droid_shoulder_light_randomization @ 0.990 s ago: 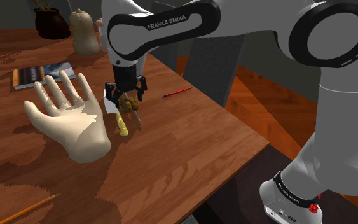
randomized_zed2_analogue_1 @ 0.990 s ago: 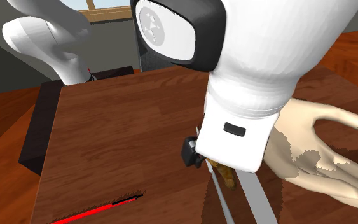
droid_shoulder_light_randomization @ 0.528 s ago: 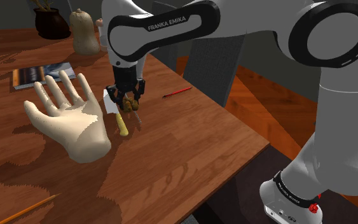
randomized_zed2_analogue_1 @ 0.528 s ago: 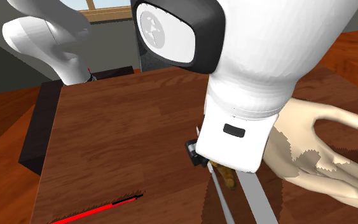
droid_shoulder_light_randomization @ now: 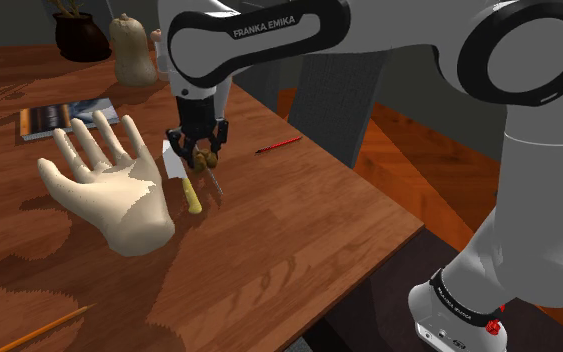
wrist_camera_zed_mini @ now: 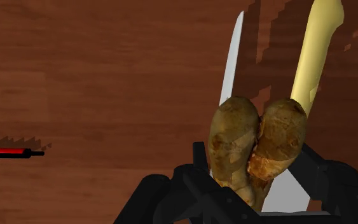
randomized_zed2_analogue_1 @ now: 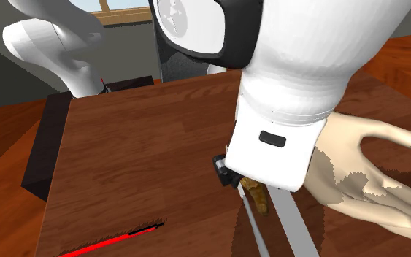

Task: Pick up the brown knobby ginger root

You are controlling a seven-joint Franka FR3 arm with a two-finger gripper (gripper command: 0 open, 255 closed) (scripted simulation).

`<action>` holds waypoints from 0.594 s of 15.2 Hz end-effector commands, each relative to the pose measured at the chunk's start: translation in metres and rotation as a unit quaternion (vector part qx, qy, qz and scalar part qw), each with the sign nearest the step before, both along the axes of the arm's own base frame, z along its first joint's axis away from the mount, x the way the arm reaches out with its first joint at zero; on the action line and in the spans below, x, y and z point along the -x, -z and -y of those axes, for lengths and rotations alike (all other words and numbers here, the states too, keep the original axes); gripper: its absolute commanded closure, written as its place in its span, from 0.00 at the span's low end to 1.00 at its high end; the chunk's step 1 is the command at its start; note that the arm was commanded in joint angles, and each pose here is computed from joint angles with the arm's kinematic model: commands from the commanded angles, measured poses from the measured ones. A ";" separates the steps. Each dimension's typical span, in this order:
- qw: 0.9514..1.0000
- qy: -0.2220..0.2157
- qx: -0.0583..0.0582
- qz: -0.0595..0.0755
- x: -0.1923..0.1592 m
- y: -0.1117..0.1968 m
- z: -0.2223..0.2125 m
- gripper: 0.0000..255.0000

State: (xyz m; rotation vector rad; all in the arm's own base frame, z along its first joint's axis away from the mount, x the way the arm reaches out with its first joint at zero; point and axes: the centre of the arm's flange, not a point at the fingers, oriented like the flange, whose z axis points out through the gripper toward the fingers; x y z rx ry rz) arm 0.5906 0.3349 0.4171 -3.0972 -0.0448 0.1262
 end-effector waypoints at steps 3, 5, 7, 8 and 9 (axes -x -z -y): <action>1.000 0.000 0.000 0.000 -0.001 -0.021 0.000 1.00; 1.000 0.000 0.000 0.000 -0.001 -0.031 0.000 1.00; 1.000 0.000 0.000 0.000 -0.001 -0.042 0.000 1.00; 1.000 0.000 0.000 0.000 -0.001 -0.047 0.000 1.00; 1.000 0.000 0.000 0.000 -0.001 -0.053 0.000 1.00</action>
